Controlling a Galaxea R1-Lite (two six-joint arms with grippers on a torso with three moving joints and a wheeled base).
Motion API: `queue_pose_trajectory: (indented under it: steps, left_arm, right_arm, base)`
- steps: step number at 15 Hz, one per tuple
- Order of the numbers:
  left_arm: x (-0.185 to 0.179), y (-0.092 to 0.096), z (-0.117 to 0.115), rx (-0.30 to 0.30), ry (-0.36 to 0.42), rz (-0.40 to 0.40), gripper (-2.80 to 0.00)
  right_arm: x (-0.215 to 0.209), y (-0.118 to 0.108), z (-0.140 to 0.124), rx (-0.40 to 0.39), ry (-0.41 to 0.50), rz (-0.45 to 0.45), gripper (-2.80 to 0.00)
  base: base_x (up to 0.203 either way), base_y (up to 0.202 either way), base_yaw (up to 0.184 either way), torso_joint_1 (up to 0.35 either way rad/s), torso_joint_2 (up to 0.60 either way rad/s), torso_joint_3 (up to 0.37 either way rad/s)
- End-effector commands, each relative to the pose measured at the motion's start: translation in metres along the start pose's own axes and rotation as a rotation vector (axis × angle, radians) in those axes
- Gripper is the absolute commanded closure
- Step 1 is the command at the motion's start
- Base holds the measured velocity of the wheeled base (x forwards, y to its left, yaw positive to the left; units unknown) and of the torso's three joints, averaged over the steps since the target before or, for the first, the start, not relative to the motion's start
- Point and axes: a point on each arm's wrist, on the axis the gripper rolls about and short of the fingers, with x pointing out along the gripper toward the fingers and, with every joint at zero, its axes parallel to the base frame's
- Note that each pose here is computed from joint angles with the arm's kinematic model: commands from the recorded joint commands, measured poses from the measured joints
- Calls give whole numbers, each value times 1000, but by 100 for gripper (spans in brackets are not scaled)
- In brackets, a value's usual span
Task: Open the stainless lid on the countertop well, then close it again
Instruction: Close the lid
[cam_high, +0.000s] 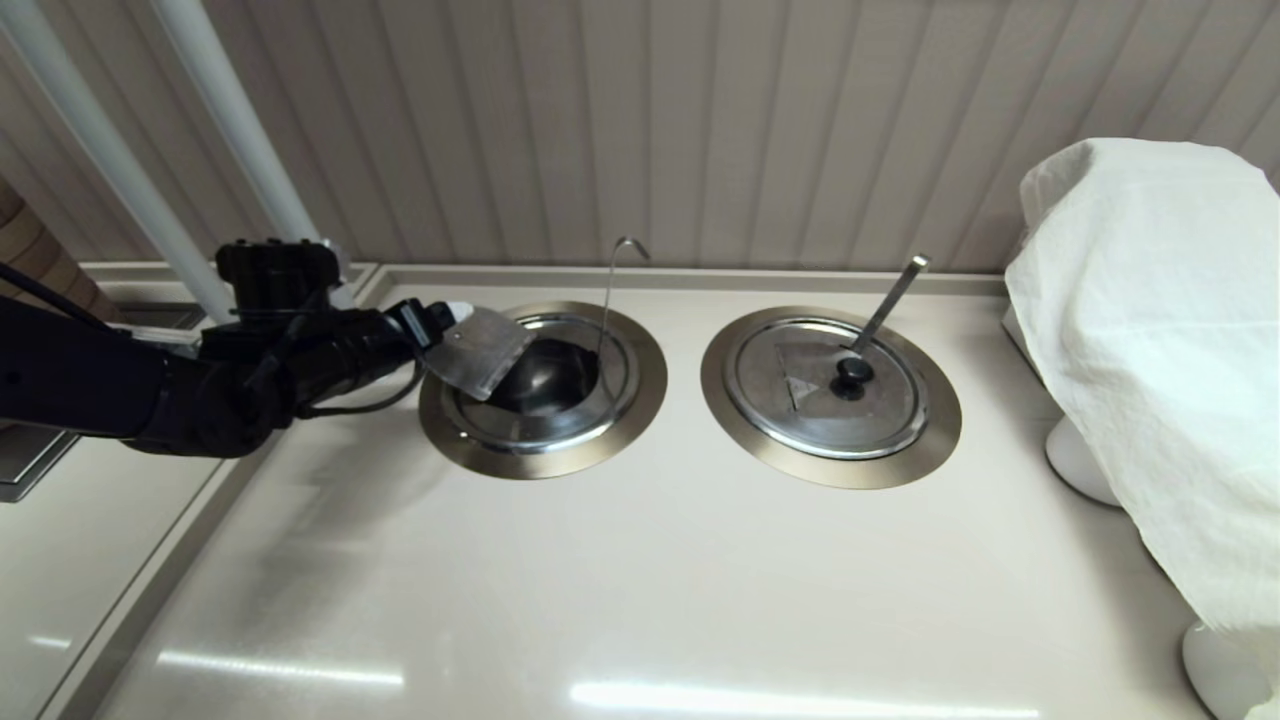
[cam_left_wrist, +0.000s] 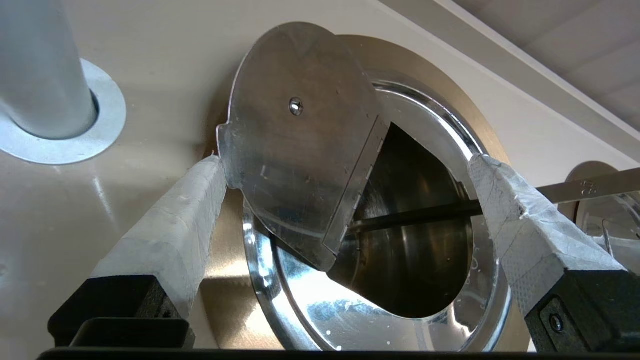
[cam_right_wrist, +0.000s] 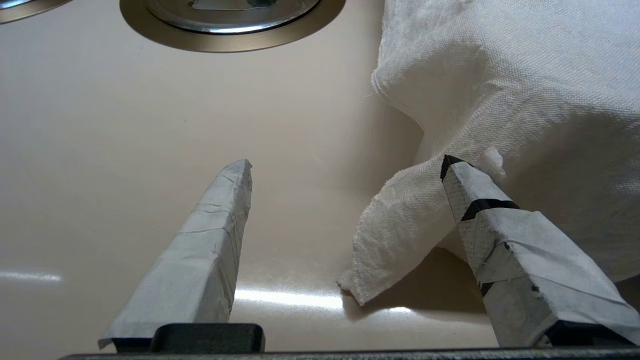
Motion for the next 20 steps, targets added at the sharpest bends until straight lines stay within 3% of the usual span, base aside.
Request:
queue_pose_trajectory:
  steps: [1, 3, 10, 18, 20]
  left_arm:
    - [6, 4, -5, -4, 13, 10, -280]
    - [10, 5, -7, 13, -4, 47, -280]
    - [21, 13, -19, 24, 25, 64, -280]
    - [29, 22, -22, 7, 34, 77, -280]
    - [33, 27, -22, -24, 33, 85, -280]
  right_arm:
    - [0, 0, 0, 0, 0, 0, -280]
    - [0, 0, 0, -1, 0, 0, -280]
    - [0, 0, 0, -1, 0, 0, -280]
    - [0, 0, 0, 0, 0, 0, -280]
    - [0, 0, 0, 0, 0, 0, -280]
  base:
    - [0, 0, 0, 0, 0, 0]
    - [0, 0, 0, 0, 0, 0]
    - [0, 0, 0, 0, 0, 0]
    - [0, 0, 0, 0, 0, 0]
    - [0, 0, 0, 0, 0, 0]
